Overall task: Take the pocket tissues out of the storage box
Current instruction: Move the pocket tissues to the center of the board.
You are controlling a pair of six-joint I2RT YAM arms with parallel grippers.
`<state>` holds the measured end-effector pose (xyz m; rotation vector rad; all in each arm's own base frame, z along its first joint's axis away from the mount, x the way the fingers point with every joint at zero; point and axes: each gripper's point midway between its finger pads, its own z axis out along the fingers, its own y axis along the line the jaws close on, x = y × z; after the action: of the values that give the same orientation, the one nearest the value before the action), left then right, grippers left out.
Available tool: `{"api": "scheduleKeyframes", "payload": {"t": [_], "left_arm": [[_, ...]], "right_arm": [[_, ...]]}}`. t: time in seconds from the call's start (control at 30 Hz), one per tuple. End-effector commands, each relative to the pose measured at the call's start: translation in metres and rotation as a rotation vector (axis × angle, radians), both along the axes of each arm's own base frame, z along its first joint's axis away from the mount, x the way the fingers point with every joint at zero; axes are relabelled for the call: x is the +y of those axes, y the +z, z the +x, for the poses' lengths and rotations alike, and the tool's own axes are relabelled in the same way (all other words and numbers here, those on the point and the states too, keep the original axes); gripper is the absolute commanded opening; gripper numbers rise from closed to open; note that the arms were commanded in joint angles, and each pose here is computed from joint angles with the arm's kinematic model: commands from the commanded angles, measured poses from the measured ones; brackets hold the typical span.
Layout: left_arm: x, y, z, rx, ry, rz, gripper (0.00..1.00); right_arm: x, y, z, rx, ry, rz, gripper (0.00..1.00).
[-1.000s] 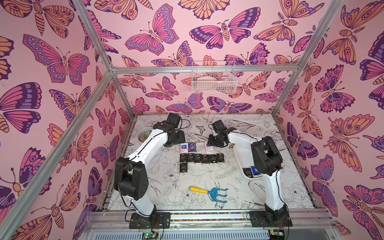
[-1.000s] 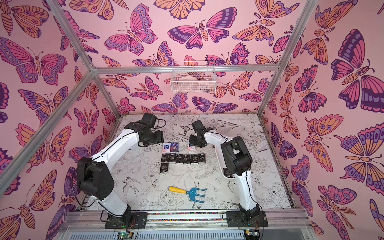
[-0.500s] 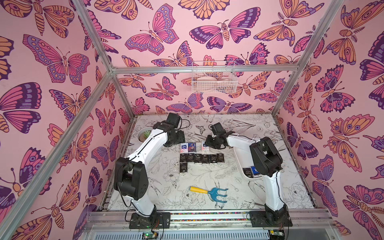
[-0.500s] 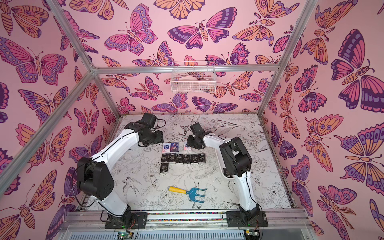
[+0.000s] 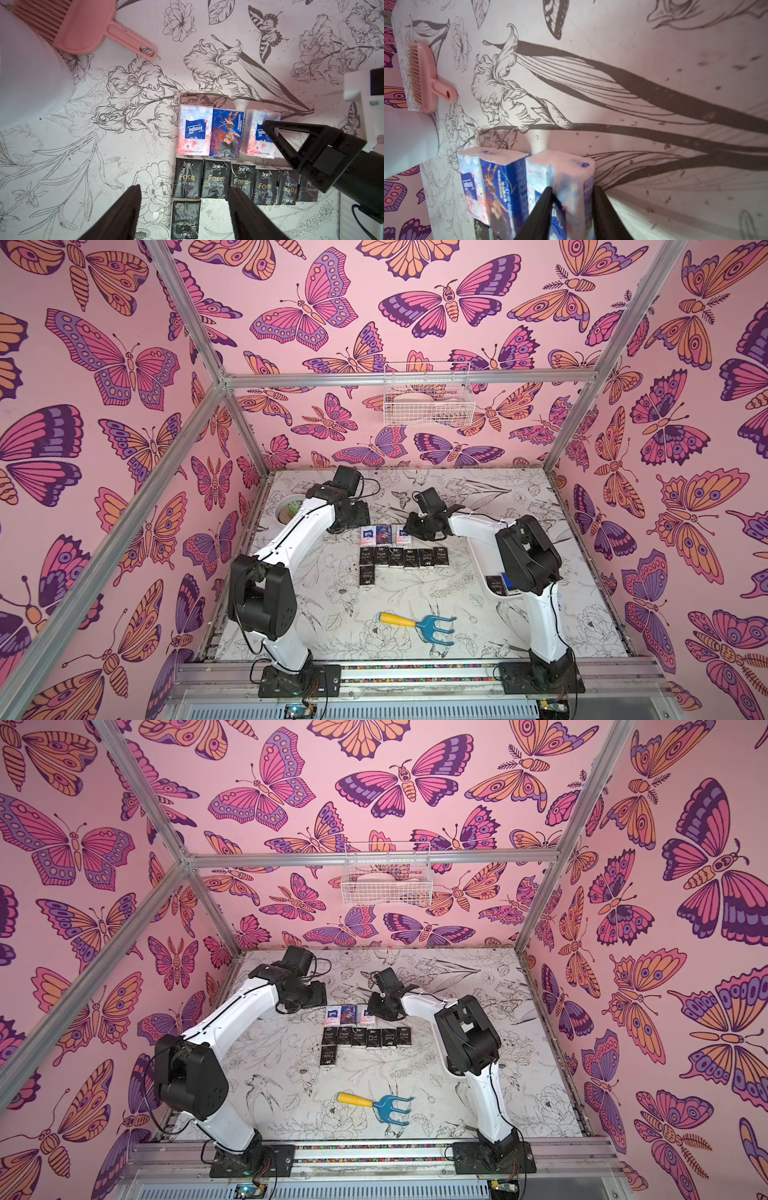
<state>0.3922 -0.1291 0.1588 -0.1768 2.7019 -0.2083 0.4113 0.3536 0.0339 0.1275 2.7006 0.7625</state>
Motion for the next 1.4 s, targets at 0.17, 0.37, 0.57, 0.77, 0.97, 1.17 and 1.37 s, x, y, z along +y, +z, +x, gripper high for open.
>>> {"api": "scheduleKeyframes", "payload": {"t": [0.17,0.37,0.57,0.77,0.97,1.17,1.37], "left_arm": [[0.01,-0.007,-0.008,0.028,0.011,0.036,0.72],[0.009,-0.008,-0.008,0.033,0.01,0.032,0.72],[0.009,-0.009,-0.008,0.035,0.011,0.03,0.72],[0.009,-0.009,-0.008,0.037,0.01,0.03,0.72],[0.009,-0.007,-0.008,0.033,0.01,0.027,0.72],[0.008,-0.005,-0.007,0.027,0.008,0.02,0.72],[0.006,-0.007,-0.007,0.034,0.006,0.012,0.72]], "right_arm": [[0.014,-0.006,-0.001,0.012,0.015,0.009,0.35],[0.018,-0.005,-0.004,0.014,0.027,0.014,0.35],[0.02,-0.004,-0.004,0.014,0.033,0.018,0.35],[0.02,0.001,-0.004,0.008,0.035,0.019,0.37],[0.015,0.013,0.002,-0.01,0.024,0.031,0.47],[0.001,0.04,0.01,-0.059,0.008,0.038,0.51],[-0.037,0.072,0.004,-0.105,0.016,-0.049,0.55]]}}
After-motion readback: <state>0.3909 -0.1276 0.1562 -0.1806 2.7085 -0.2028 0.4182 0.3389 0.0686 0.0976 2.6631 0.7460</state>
